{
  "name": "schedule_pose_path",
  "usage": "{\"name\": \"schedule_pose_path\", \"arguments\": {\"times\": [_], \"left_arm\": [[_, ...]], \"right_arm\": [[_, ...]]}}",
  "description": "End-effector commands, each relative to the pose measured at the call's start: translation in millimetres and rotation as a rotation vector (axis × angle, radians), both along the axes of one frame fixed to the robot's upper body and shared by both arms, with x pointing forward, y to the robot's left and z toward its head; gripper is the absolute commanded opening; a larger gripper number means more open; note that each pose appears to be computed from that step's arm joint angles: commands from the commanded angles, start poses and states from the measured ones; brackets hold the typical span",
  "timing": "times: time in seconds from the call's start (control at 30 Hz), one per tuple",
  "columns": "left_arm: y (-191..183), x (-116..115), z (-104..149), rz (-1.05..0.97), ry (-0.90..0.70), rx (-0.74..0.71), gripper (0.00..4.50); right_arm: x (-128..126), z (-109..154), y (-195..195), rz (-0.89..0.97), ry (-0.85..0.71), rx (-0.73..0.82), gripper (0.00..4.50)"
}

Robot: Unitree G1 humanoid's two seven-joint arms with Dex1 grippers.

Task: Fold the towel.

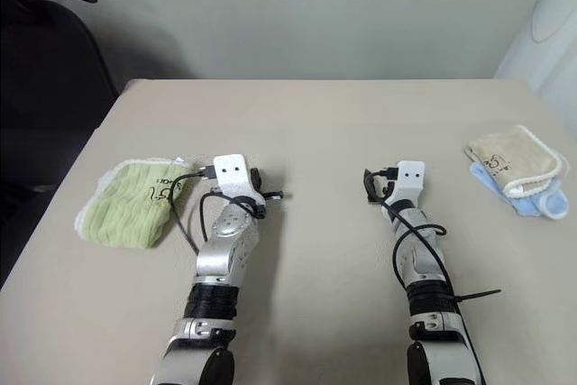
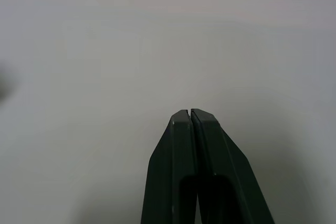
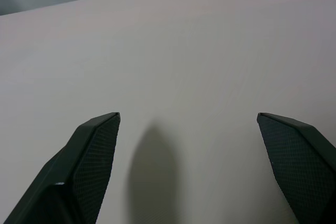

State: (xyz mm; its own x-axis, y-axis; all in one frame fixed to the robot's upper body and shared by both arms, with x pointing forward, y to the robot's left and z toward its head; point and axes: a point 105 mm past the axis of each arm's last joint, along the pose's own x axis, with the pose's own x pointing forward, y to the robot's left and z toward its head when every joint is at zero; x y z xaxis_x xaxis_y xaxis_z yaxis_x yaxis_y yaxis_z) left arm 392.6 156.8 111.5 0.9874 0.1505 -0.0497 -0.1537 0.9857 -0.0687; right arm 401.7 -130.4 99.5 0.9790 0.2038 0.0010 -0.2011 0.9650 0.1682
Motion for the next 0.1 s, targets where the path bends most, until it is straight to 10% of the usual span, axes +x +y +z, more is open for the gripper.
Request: {"name": "schedule_pose_path", "arguments": {"times": [0.03,0.1], "left_arm": [[12.5,-9.5,10.0,0.046,-0.018,-0.001,0.11],[12.9,-7.1,18.0,0.044,-0.032,0.013,0.11]], "right_arm": [[-3.1,2.1,16.8,0.053,-0.002,0.029,4.4],[1.1,7.5,19.3,0.063,-0.014,0.037,4.4]]}}
